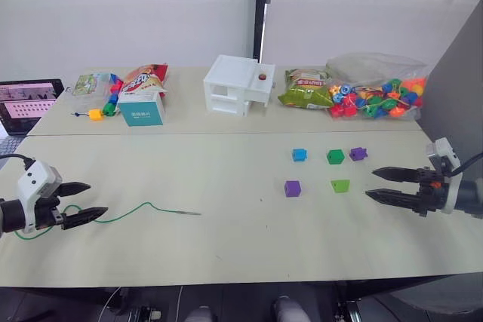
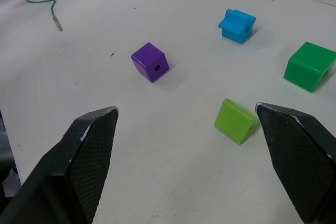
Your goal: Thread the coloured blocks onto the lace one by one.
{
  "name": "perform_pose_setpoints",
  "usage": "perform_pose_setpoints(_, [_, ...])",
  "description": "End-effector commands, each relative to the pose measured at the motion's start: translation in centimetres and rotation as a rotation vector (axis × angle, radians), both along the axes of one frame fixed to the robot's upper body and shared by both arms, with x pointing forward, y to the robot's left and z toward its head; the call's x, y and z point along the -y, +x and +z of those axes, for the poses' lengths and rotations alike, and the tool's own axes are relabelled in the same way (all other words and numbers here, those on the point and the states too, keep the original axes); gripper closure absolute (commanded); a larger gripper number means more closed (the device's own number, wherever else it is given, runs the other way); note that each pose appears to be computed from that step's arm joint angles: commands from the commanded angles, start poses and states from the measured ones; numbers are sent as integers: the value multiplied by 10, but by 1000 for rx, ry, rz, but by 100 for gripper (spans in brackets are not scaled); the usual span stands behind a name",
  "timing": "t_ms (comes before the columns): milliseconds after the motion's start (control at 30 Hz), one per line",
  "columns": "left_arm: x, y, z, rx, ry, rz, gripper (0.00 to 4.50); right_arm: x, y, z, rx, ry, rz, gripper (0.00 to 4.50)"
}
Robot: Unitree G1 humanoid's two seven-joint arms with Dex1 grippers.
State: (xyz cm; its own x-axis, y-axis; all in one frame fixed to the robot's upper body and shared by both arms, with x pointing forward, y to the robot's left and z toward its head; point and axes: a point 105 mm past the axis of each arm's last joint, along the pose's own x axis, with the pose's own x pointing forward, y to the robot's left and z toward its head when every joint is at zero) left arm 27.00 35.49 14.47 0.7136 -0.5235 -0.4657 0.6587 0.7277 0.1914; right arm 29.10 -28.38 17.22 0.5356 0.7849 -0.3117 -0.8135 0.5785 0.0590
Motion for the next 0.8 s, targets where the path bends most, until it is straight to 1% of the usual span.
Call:
perform_pose_setpoints(33, [1,2,13,31,-16,-9,0,-11,-1,19,60,5,54,7])
perform_pose_setpoints(100, [8,1,14,19,-53,-23,0,-33,-2,30,91,26,146,7])
perform_pose_setpoints(167, [16,-4,15,-9,-78,-54,0,-56,-3,42,85,79,216,7])
perform_pose_setpoints(267, [27,-7,17,1,-65,-78,0,-81,-2,48,90,75,286,7])
perform_pose_setpoints(333, [32,-7,16,14,-31,-75,0,-97,-3,48,98,46,332,7])
perform_pose_setpoints(400, [42,-10,8,8,41,-110,0,-120,-4,48,117,24,393,7])
perform_pose_setpoints(500, [61,-15,4,23,57,-188,0,-150,-3,44,150,-22,465,7])
perform_pose_setpoints(567, [70,-17,4,36,76,-235,0,-161,-6,43,152,-24,502,7])
perform_pose_setpoints(700, [92,-14,9,51,42,-335,0,-178,-15,32,134,-60,569,7])
perform_pose_setpoints(800, [107,-9,10,51,29,-416,0,-186,-21,28,125,-53,585,7])
